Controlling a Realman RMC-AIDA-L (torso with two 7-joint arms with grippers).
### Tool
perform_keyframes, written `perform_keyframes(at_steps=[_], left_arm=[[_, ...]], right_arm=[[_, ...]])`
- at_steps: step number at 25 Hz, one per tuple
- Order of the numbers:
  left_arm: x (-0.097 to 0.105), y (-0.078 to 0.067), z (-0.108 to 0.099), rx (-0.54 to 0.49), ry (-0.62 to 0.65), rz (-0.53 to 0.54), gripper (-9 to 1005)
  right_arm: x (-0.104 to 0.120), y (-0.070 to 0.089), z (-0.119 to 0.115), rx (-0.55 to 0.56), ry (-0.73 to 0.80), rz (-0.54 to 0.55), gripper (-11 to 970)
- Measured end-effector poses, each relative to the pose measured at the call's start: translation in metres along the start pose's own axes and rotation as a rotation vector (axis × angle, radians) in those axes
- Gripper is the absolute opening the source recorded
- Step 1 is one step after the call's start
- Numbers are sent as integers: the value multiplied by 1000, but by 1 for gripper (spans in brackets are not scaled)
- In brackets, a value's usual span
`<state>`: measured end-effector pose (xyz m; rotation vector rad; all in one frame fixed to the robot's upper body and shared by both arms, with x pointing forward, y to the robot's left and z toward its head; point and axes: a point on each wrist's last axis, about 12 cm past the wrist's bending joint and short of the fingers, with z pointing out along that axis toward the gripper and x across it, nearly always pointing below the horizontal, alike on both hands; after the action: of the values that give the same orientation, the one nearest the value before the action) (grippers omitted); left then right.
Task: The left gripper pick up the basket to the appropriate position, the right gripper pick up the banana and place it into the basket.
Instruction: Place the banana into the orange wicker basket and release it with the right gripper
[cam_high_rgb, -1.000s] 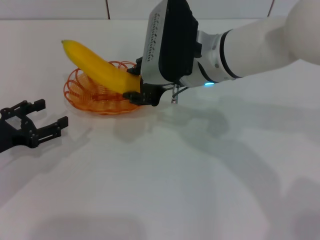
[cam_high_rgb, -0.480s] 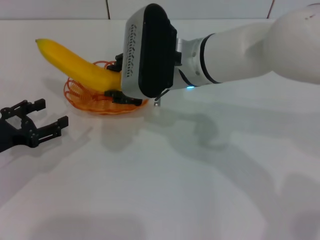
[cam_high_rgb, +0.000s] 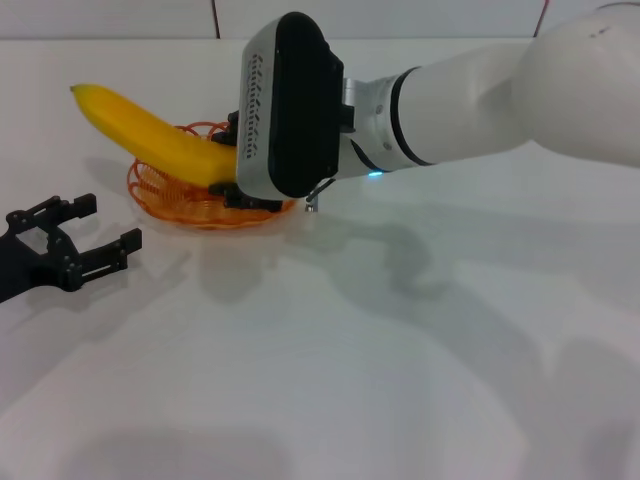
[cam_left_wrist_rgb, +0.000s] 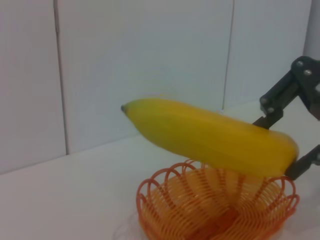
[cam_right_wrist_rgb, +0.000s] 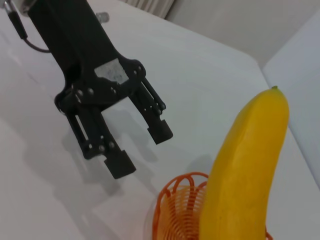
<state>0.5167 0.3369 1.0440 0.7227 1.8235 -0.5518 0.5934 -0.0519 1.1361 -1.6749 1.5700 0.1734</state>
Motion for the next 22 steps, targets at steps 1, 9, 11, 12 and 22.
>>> perform_keyframes(at_steps=[1,9,11,12,22], left_arm=[[0,0,0,0,0,0,829],[0,0,0,2,-1,0,829],[0,0,0,3,-2,0,828],[0,0,0,3,-2,0,828],[1,-1,-2,0,-4,-6,828]], right_arm=[[0,-1,1,0,3,0,568],[1,-3,2,17,2,5,575],[1,-3,2,17,2,5,576],[1,-3,2,17,2,5,577],[3,-5,0,41,-10,19,628]])
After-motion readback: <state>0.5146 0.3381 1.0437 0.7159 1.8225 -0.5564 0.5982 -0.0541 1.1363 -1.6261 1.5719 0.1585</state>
